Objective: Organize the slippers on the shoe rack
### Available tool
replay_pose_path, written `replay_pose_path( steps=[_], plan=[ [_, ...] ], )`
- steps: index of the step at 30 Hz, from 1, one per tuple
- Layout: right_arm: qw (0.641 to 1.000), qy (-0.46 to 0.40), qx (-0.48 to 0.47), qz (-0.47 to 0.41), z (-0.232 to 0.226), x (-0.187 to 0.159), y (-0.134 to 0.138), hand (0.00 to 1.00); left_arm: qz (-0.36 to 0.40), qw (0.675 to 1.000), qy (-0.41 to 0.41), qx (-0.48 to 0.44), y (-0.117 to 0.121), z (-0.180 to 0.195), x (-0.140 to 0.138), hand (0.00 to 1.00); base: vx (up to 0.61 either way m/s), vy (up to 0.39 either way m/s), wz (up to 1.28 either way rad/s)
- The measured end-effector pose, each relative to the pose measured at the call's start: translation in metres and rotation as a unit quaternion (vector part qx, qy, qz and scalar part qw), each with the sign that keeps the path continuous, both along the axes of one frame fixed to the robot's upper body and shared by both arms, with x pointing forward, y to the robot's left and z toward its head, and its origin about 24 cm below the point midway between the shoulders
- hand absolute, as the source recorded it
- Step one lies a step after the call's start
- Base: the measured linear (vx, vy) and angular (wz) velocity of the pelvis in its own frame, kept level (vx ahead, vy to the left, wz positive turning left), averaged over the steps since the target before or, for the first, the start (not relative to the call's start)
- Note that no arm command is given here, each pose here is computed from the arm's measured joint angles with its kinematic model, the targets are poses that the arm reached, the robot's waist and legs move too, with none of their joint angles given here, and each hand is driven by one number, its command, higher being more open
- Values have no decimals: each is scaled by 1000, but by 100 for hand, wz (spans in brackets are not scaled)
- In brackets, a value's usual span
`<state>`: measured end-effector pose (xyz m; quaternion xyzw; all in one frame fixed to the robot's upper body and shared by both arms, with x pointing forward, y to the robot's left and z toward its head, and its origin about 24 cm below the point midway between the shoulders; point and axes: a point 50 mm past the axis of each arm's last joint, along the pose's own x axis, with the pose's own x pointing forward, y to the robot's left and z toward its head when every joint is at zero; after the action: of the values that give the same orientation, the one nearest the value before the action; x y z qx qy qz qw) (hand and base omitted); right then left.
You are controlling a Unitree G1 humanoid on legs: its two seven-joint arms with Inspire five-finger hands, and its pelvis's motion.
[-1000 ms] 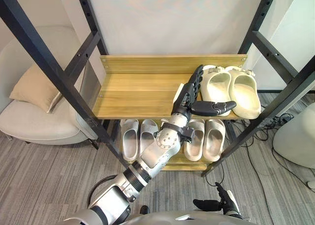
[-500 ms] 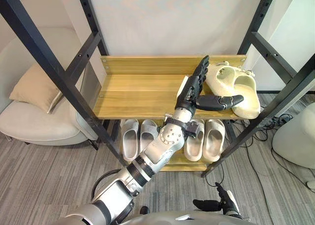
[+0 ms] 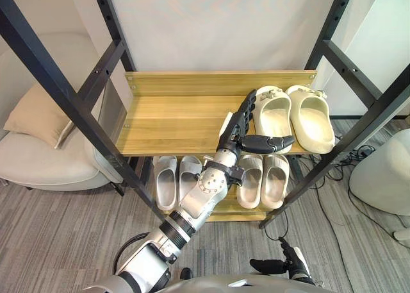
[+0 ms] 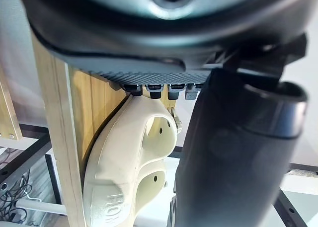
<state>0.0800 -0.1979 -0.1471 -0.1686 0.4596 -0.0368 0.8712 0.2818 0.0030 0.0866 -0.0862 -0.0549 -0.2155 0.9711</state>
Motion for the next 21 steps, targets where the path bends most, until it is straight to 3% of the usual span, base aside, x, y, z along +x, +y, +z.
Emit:
replay_pose_path(
  steps=[21],
  plan=[
    [1000, -2, 4, 3, 0, 3, 2, 100, 19, 1000, -4, -8, 9, 1, -1, 100, 0, 0, 0]
  ],
)
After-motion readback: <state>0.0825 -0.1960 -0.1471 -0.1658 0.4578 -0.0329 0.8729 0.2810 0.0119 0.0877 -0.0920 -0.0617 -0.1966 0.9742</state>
